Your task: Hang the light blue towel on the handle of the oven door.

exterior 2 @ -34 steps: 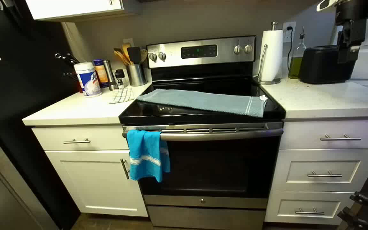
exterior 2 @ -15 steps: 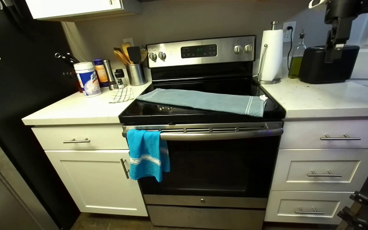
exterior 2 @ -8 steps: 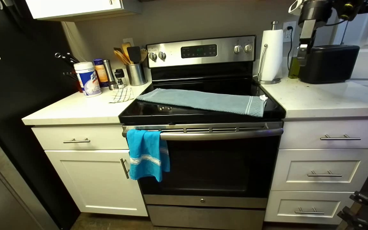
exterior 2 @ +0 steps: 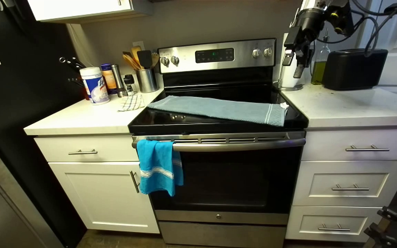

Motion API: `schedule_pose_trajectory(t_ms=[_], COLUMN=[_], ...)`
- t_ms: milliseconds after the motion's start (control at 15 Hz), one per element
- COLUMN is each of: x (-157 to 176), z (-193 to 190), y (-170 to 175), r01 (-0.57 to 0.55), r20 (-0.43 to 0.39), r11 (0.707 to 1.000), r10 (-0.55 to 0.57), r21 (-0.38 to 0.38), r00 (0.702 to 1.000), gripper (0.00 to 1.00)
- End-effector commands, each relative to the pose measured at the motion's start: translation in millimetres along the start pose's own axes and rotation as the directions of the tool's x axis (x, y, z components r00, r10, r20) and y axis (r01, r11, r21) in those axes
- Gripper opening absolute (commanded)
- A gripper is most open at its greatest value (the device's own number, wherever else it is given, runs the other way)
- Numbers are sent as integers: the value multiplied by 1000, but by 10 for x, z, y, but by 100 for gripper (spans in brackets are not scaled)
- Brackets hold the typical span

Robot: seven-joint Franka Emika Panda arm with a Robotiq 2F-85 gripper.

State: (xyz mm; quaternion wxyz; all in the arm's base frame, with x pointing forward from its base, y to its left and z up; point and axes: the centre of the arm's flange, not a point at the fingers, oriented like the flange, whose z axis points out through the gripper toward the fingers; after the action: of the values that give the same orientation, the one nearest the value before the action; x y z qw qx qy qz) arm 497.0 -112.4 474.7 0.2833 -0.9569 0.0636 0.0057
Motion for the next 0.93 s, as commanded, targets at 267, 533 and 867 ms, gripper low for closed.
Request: schedule_pose_trajectory(t_ms=[267, 533, 867], x=[292, 409, 656], z=[66, 194, 341], y=[138, 141, 399], r01=[-364, -499, -650], r20=[-87, -69, -108], r11=[931, 866, 756], r10=[364, 500, 655], r21=[17, 31, 74], r00=[927, 863, 748], gripper=[100, 100, 100])
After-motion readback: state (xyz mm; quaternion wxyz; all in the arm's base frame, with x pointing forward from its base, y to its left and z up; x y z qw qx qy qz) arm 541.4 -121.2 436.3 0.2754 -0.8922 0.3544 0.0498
